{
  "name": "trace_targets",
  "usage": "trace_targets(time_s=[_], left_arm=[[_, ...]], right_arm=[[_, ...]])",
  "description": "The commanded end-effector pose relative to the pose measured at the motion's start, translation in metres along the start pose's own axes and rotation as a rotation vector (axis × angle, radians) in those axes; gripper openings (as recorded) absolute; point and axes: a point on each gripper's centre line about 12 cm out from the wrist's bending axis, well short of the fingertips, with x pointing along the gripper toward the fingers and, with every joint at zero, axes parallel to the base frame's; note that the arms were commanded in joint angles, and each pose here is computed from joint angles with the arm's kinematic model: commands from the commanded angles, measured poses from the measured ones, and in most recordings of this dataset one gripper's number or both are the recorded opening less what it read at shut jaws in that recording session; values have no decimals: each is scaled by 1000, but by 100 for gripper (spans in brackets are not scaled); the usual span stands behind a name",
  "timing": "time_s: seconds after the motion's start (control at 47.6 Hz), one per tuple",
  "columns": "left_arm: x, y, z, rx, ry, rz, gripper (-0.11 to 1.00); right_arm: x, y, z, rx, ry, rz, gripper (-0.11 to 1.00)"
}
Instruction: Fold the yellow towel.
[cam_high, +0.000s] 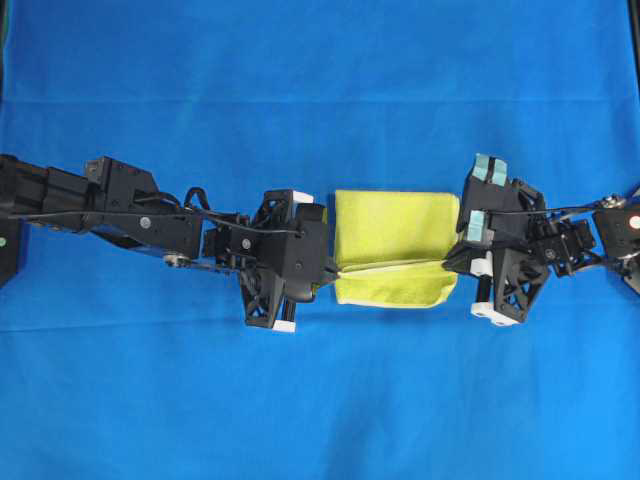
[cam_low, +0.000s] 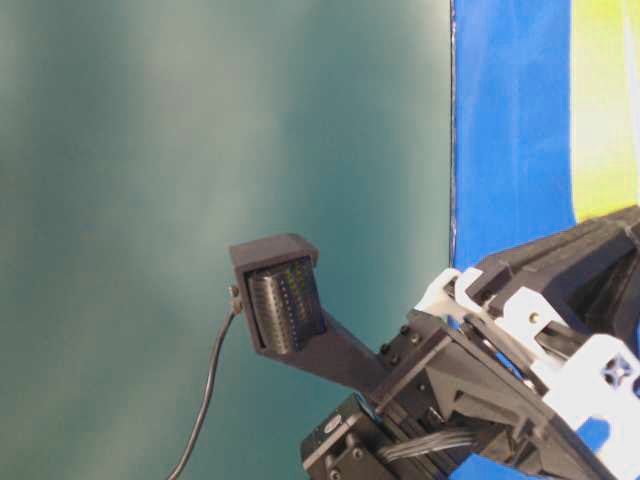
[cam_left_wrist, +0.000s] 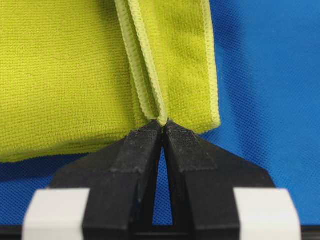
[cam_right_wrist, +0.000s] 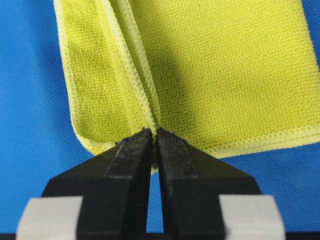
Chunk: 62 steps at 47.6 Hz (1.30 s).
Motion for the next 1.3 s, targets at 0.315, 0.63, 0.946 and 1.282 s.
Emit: trace_targets(time_s=[0.315, 0.63, 0.946, 1.282], left_arm=[[-10, 1, 13, 0, -47, 5, 50], [-50, 4, 40, 1, -75, 5, 64], [-120, 7, 64, 14, -218, 21, 65], [-189, 13, 45, 7, -468, 76, 65]], right_arm=[[-2, 16, 12, -25, -27, 35, 62], [-41, 34, 31, -54, -126, 88, 57], [-113, 24, 47, -142, -351, 99, 57], [-175, -1, 35, -224, -586, 63, 57]])
